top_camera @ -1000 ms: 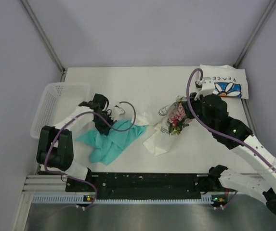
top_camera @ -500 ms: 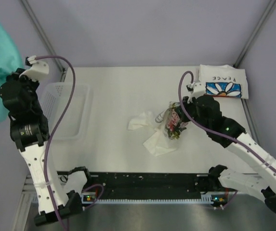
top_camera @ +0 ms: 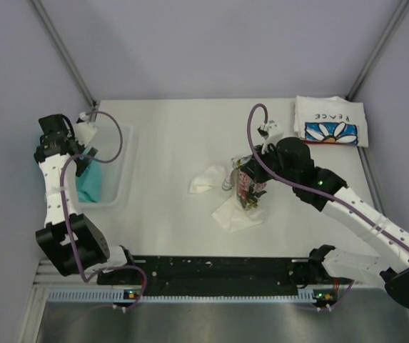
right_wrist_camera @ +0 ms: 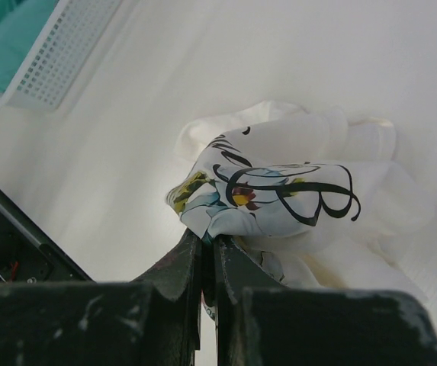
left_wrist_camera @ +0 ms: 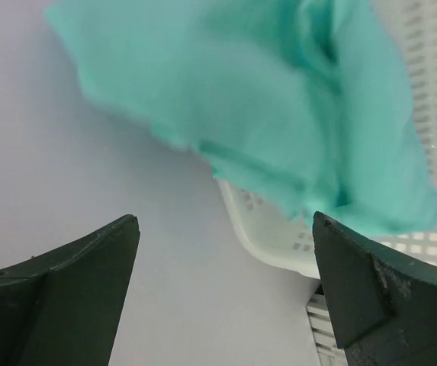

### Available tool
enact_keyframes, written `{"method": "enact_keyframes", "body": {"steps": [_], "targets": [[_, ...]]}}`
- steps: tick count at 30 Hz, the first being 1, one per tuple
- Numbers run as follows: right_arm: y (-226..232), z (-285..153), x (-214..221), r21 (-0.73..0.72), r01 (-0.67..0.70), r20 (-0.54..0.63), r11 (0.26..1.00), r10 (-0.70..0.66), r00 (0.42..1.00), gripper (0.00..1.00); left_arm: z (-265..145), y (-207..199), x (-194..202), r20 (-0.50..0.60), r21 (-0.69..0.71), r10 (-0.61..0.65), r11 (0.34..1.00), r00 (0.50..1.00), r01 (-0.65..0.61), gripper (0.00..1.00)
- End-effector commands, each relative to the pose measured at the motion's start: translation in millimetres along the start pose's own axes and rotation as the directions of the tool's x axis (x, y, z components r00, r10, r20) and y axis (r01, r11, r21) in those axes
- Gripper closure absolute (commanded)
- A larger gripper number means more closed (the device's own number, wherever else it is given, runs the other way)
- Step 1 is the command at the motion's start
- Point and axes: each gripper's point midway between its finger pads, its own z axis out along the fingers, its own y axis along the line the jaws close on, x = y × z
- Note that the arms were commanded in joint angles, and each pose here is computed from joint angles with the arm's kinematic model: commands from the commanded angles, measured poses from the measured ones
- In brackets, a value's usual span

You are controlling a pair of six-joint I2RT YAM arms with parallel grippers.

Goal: Fold and stack the t-shirts

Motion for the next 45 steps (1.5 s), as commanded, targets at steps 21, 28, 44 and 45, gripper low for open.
{"method": "enact_keyframes", "body": {"steps": [21, 28, 44, 45], "targets": [[-95.4, 128.5, -62.1, 0.307, -0.188, -0.179, 0.933, 0.251, 0.951, 0.24, -132.1, -128.8, -95.9, 0.582, 0.476, -0.128, 0.854, 0.803, -0.209, 0.01], [-103.5, 96.2, -6.6, 0.296, -0.12, -0.219, 0.948, 0.19, 0.957, 0.27, -156.9, -265.1, -108.4, 0.663, 0.587, -0.001, 0.622, 0.748, -0.519, 0.14], [-140.8, 115.6, 70.0, 0.44, -0.189, -0.19, 0.878, 0.296, 0.936, 0.57, -67.3, -403.6, -110.0, 0.501, 0.632, 0.353, 0.475, 0.79, -0.613, 0.22], [-146.5, 112.5, 63.5, 0.461, -0.183, -0.17, 0.868, 0.288, 0.942, 0.6, -64.7, -407.2, -108.2, 0.497, 0.641, 0.354, 0.467, 0.793, -0.61, 0.31]]}}
